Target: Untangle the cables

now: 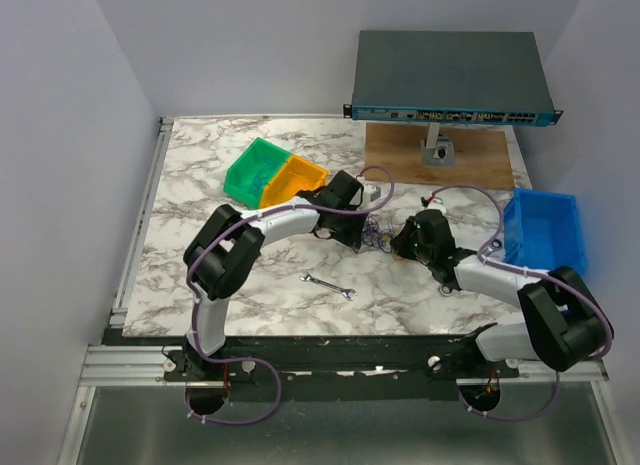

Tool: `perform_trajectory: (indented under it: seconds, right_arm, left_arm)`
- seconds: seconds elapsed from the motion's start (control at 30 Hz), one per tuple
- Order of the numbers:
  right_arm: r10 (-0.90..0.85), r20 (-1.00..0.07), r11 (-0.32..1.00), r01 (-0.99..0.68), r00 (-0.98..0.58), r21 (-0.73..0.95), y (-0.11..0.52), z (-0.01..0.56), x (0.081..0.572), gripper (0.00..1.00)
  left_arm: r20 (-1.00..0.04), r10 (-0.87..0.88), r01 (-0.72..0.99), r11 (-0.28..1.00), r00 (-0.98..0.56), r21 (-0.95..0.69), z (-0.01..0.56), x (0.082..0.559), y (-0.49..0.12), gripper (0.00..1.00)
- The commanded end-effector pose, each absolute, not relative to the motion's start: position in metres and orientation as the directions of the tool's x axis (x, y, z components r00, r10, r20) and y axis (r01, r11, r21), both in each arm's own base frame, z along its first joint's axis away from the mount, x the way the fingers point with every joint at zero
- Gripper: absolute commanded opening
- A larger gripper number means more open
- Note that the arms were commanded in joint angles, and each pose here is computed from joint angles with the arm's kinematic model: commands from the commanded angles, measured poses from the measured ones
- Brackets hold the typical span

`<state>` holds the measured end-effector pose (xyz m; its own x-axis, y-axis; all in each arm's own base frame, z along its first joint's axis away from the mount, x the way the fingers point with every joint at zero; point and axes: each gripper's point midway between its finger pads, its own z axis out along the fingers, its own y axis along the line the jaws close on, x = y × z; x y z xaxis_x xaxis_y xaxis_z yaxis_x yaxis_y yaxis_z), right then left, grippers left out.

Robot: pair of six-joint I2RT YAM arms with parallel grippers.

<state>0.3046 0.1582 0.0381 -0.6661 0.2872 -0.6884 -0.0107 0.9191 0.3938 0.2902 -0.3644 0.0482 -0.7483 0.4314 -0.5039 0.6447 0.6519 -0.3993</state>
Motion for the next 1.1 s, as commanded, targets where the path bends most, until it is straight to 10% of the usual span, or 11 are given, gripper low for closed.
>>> perform_trajectory:
  seconds: [0.0,0.7,0.9,1.07]
  right_arm:
    - [0.373,-0.759,0.925,0.154,-0.533,0.347,0.121,0.059,0.314,0.07]
    - [0.560,-0.828,0.625,0.638,0.035,0.450,-0.008,0.106,0.267,0.05]
    - [0.533,-0.845,0.682,0.608,-0.033,0.406,0.000,0.105,0.272,0.40]
    - [0.413,-0.860,0.911,0.143,-0.299,0.388,0.087,0.112,0.297,0.54]
  left_arm:
    - [-0.595,0.325,0.570,0.772,-0.735,-0.283,0.070,0.318,-0.334,0.00]
    - [-0.799,-0.319,0.033,0.921,-0.509,-0.388,0.136,0.357,-0.171,0.00]
    - [-0.833,-0.348,0.059,0.910,-0.430,-0.411,0.152,0.351,-0.163,0.00]
    - [-0.835,-0.237,0.360,0.819,-0.496,-0.446,0.162,0.345,-0.220,0.00]
